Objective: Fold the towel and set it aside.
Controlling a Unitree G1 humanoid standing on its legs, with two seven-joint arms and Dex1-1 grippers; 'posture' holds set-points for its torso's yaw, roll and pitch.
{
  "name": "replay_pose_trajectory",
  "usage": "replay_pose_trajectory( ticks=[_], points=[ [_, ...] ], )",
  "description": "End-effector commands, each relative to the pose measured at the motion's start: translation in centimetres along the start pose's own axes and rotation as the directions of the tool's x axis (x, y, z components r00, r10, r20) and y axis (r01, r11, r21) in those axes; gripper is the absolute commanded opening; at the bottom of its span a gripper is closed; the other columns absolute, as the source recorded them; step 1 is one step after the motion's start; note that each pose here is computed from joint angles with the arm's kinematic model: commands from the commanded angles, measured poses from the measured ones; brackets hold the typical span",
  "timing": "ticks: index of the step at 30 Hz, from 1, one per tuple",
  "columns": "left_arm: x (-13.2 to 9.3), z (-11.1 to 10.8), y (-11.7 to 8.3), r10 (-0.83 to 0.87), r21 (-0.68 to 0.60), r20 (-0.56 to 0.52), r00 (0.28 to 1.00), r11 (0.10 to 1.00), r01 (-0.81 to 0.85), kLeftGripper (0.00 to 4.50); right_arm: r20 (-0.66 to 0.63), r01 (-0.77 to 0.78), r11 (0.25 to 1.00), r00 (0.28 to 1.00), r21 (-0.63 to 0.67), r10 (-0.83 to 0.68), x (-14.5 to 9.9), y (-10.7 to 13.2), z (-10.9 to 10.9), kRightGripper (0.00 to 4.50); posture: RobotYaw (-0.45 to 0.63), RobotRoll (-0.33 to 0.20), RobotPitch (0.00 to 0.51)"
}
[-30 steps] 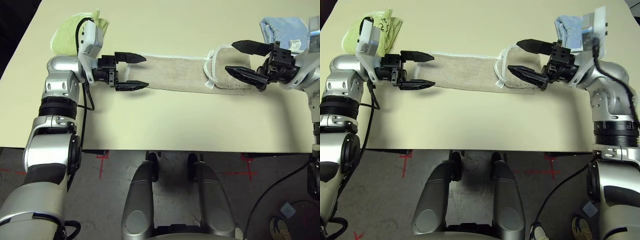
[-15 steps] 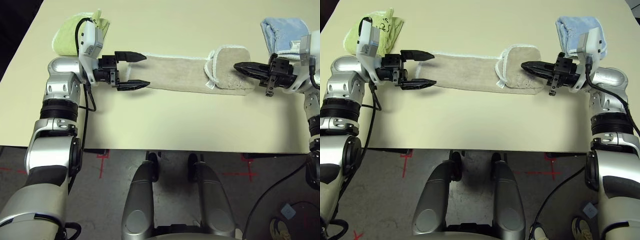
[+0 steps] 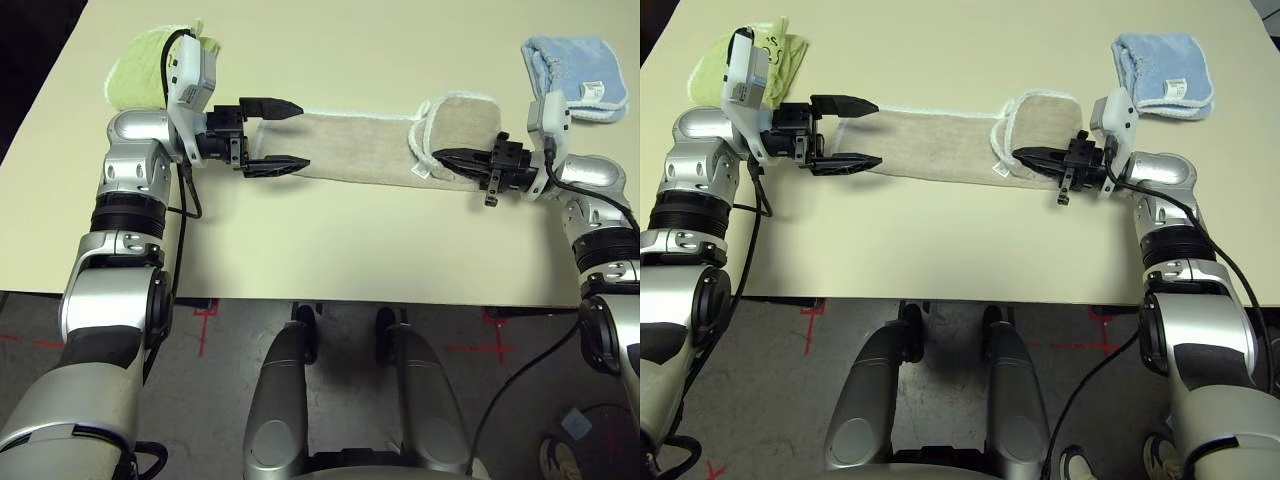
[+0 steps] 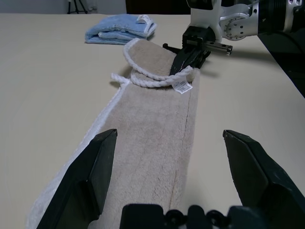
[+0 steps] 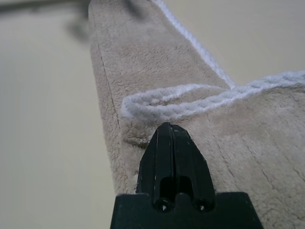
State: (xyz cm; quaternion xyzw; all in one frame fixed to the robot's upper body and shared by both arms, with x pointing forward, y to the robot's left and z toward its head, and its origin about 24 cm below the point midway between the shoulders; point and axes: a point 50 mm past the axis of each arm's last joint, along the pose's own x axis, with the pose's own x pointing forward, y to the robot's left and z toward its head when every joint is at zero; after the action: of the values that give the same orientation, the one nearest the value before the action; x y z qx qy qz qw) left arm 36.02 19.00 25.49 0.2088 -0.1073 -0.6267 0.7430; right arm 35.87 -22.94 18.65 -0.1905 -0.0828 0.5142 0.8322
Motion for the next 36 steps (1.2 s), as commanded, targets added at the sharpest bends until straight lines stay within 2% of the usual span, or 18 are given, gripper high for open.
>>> replay_pose_trajectory(
  ticks=[1, 6, 10, 12, 14, 20, 24, 27, 29, 32, 34, 36],
  points=[
    [0.0, -0.3, -0.3, -0.017, 0.001, -0.003, 1.000, 1.000, 0.017, 4.50, -0.020, -0.005, 0.998, 1.000, 0.059, 0.006, -1.1, 0.8, -1.1, 0.03, 0.03, 0.000, 0.359],
    [-0.2, -0.4, -0.4, -0.011, -0.001, -0.008, 1.000, 1.000, 0.011, 4.50, 0.173, 0.102, 0.992, 0.978, 0.071, -0.113, -1.7, -1.5, 4.0, 0.03, 0.02, 0.000, 0.357],
    [-0.2, -0.4, -0.3, -0.008, -0.003, -0.008, 1.000, 1.000, 0.008, 4.50, 0.176, 0.181, 0.977, 0.964, 0.114, -0.199, -1.6, -2.5, 4.8, 0.03, 0.00, 0.000, 0.356],
    [0.0, -0.4, -0.2, -0.008, -0.003, -0.006, 1.000, 1.000, 0.008, 4.50, 0.126, 0.230, 0.966, 0.961, 0.122, -0.245, -1.1, -2.8, 4.2, 0.03, 0.00, 0.000, 0.356],
    [0.2, -0.3, -0.2, -0.010, -0.001, -0.002, 1.000, 1.000, 0.010, 4.50, 0.042, 0.306, 0.944, 0.949, 0.119, -0.313, -0.3, -3.0, 2.9, 0.03, 0.00, 0.000, 0.356],
    [0.2, -0.4, -0.3, -0.013, -0.004, -0.001, 1.000, 1.000, 0.013, 4.50, -0.087, 0.452, 0.876, 0.892, 0.166, -0.444, 0.8, -2.6, -1.0, 0.03, 0.02, 0.000, 0.364],
    [-0.2, -0.4, -0.5, -0.010, -0.008, -0.010, 1.000, 1.000, 0.010, 4.50, -0.130, 0.470, 0.861, 0.882, 0.195, -0.452, 0.9, -1.6, -3.0, 0.03, 0.03, 0.000, 0.366],
    [-0.3, -0.4, -0.5, -0.008, -0.009, -0.015, 1.000, 1.000, 0.008, 4.50, -0.117, 0.463, 0.864, 0.886, 0.196, -0.448, 0.9, -1.3, -3.3, 0.03, 0.04, 0.000, 0.368],
    [-0.4, -0.4, -0.5, -0.006, -0.009, -0.017, 1.000, 1.000, 0.006, 4.50, -0.018, 0.455, 0.868, 0.887, 0.199, -0.461, 0.7, -2.1, -1.7, 0.03, 0.03, 0.000, 0.365],
    [-0.5, -0.4, -0.5, -0.002, -0.008, -0.019, 1.000, 1.000, 0.002, 4.50, 0.172, 0.363, 0.919, 0.906, 0.154, -0.386, -0.1, -3.1, 2.2, 0.03, 0.02, 0.000, 0.361],
    [-0.5, -0.4, -0.4, 0.002, -0.007, -0.019, 1.000, 1.000, -0.002, 4.50, 0.237, 0.283, 0.955, 0.926, 0.084, -0.295, -0.9, -3.3, 4.4, 0.03, 0.01, 0.000, 0.360],
    [-0.5, -0.5, -0.4, 0.005, -0.007, -0.018, 1.000, 1.000, -0.005, 4.50, 0.249, 0.206, 0.978, 0.947, 0.014, -0.203, -1.8, -3.2, 6.1, 0.03, 0.00, 0.000, 0.356]
  ],
)
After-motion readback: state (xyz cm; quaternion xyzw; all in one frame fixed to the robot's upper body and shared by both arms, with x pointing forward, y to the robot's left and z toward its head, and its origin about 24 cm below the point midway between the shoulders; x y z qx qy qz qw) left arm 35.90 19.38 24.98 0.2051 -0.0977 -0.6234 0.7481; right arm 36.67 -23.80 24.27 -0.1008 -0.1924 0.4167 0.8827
